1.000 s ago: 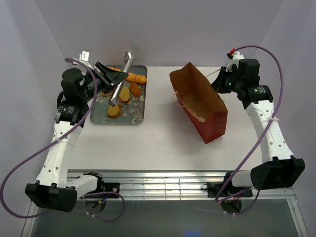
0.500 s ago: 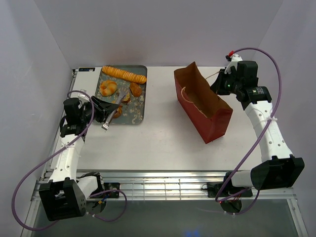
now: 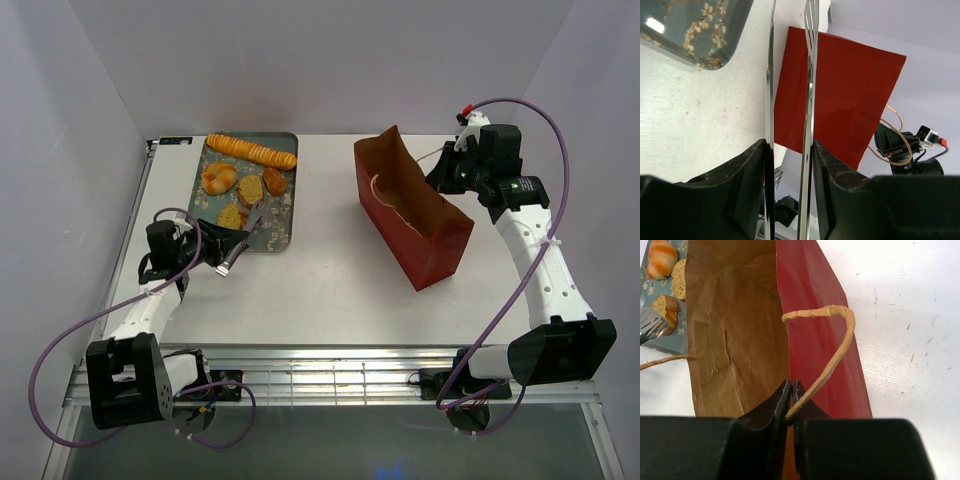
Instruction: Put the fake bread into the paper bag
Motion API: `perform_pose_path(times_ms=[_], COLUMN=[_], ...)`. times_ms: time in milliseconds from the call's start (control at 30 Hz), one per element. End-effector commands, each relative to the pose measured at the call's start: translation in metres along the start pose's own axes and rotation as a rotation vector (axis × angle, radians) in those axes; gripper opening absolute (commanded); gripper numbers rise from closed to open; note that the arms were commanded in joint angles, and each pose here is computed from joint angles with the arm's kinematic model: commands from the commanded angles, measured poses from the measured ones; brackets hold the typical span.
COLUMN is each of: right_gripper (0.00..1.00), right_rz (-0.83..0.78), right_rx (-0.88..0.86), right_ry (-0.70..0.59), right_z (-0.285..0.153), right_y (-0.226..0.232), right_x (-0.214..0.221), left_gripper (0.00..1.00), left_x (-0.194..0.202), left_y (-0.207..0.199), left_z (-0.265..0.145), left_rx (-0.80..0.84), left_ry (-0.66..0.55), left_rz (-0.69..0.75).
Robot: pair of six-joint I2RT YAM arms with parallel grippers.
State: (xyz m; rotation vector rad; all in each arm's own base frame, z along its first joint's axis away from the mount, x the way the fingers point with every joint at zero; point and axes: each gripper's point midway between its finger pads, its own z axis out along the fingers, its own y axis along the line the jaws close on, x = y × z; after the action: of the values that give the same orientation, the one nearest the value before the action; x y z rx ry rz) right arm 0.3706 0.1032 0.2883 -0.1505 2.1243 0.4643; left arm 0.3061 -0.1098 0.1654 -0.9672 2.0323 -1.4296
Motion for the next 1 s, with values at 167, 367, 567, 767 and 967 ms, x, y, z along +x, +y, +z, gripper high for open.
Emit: perform_pose_path(times_ms=[167, 367, 567, 767, 967], right_gripper=[0.11, 0.11, 0.11, 0.12, 0.12], right_rz=[-0.026, -0.026, -0.019, -0.023, -0.025], right_rx=[-0.033, -0.052, -0.076, -0.09, -0.108], right_ry=[-0.046, -0.049, -0.041, -0.044, -0.049], right_z=[-0.008, -0.008, -0.005, -0.005, -0.007], right_y=[0.008, 0.012, 0.015, 0.018, 0.021], right_x=[-0.009, -0.01, -0.005, -0.007, -0.01], left_gripper=[0.5, 0.5, 0.5, 0.51, 0.53], left_x=[-0.011, -0.004, 0.011, 0.012, -0.002], left_y=[0.008, 0.013, 0.033, 0.028, 0.015], left_z=[-0.019, -0.046, -0.047, -0.045, -0.045], left_rx=[-0.109, -0.172, -0.113, -0.053, -0.054], left_ry=[-0.151, -0.206, -0.166, -0.15, -0.196], left_rz=[0.073, 0.082, -0.134, -0.249, -0.268])
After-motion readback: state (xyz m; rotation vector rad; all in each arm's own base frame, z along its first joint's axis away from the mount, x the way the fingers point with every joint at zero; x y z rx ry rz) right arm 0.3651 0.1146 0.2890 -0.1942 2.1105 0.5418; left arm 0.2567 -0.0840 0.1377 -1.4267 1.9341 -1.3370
